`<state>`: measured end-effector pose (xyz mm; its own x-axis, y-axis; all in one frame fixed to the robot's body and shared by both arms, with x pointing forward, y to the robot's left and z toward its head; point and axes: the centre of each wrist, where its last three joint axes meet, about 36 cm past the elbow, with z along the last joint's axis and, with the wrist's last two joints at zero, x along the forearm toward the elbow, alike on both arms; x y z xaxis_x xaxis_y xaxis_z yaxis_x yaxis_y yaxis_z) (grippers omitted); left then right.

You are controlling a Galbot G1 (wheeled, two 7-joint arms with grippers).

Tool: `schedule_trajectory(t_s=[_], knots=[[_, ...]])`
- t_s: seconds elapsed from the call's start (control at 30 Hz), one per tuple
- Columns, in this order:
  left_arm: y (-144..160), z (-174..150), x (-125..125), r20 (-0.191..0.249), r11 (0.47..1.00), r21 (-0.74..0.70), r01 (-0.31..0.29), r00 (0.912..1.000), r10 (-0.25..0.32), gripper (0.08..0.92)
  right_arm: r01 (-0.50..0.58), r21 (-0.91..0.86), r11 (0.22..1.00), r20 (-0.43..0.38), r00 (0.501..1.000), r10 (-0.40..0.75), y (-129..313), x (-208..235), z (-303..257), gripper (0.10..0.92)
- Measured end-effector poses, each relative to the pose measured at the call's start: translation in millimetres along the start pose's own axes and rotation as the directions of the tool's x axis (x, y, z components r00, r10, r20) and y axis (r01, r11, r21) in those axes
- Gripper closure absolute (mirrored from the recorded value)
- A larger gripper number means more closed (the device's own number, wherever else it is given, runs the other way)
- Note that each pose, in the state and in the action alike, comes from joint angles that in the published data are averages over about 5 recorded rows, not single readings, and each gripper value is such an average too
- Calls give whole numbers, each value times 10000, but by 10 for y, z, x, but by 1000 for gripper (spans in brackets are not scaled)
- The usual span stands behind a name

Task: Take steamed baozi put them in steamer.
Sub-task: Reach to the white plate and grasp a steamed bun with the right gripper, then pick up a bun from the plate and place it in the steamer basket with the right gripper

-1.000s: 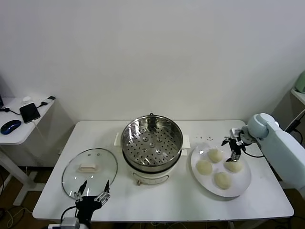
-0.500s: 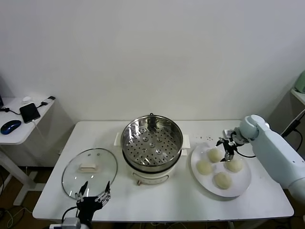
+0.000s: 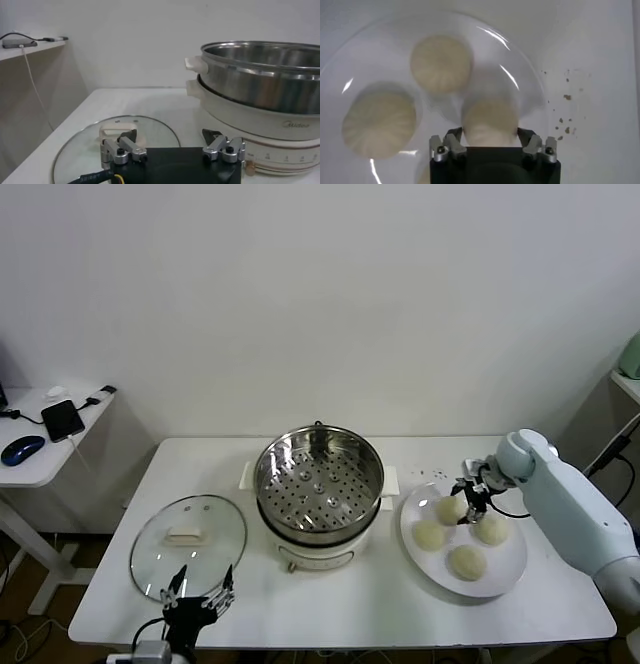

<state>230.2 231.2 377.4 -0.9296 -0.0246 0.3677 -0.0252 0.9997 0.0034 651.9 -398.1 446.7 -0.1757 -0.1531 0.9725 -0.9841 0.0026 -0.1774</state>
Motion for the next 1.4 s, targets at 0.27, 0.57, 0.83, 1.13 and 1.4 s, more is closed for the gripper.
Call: schedule_trajectory(t_s=[0.27,0.57,0.83,1.13,1.4], knots=[[-3,4,-3,-1,10000,-2,-3,10000,3,177,-143,-142,9998,93,9999,144,-41,90,15,487],[-44,6,-42,64,10000,2,-52,10000,52,177,-507,-246,9984,386,9979,517,-263,591,-33,488],[-56,-25,-67,131,9998,-132,-120,9998,121,177,-609,-17,9981,1079,9923,608,-684,1285,-404,488],[-42,-57,-75,273,9998,-199,-57,9996,62,177,-153,1396,9901,1843,9828,-108,-1217,1867,-1144,488],[-1,-80,-57,322,9999,-169,30,9995,-25,177,281,4428,8962,1797,9765,-1194,-1531,2031,-1975,486]])
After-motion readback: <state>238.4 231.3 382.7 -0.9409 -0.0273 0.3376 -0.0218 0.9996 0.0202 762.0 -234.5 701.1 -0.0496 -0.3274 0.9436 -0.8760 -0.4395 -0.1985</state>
